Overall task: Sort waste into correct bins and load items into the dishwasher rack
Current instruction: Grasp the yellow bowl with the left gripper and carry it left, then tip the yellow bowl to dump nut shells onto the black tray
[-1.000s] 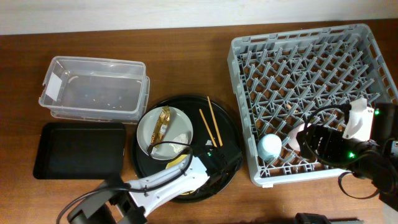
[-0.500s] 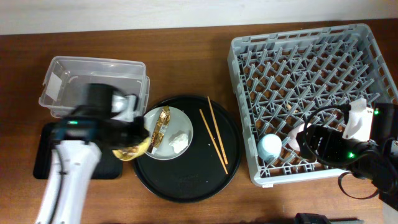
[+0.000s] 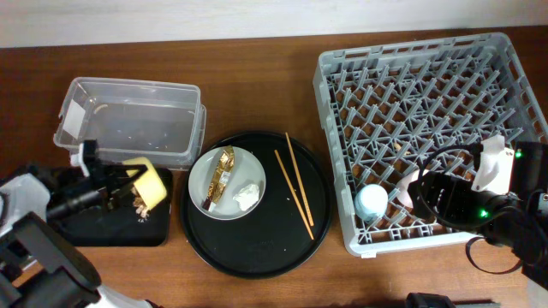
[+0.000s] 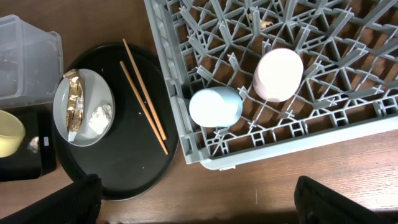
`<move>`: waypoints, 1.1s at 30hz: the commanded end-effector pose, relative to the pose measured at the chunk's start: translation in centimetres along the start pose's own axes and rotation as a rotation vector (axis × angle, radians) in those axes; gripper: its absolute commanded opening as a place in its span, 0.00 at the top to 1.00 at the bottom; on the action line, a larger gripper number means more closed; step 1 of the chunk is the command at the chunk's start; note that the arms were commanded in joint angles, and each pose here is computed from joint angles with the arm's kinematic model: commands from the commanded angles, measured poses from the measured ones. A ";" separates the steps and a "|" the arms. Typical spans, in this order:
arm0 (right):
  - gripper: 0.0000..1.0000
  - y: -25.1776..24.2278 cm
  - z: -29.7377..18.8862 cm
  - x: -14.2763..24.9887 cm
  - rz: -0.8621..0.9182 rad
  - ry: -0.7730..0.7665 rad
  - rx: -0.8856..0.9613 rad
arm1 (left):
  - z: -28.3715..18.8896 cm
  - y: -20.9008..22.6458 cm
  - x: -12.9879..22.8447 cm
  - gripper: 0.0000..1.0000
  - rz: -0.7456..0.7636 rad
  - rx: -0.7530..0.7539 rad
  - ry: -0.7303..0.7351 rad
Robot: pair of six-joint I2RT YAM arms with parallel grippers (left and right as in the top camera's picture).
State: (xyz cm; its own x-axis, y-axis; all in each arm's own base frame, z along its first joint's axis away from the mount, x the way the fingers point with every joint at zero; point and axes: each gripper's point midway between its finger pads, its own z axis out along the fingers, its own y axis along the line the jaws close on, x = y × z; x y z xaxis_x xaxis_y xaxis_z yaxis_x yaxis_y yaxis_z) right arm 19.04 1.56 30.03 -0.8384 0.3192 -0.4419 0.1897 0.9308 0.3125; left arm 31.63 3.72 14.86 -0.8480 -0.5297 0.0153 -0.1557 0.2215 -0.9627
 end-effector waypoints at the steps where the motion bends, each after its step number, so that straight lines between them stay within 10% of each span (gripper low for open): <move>1: 0.01 0.1 -0.1 -0.1 -0.004 -0.006 -0.004 | -0.9 -2.9 -0.9 1.00 0.077 0.182 -0.087; 22: 0.01 0.1 -0.1 0.0 -0.004 -0.005 -0.004 | -1.0 -5.5 2.0 1.00 0.388 0.179 -0.082; 33: 0.01 0.1 -0.1 0.0 -0.003 -0.003 -0.004 | 1.4 -8.9 9.2 0.99 0.425 0.024 0.185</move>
State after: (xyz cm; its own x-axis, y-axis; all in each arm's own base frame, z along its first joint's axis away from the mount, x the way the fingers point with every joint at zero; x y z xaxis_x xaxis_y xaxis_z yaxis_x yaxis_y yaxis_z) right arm 19.03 1.57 30.01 -0.8388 0.3196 -0.4407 0.1901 0.9305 0.3129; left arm 28.06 -0.90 20.51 -0.8830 -0.3614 -0.2995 0.1961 0.2958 -0.9349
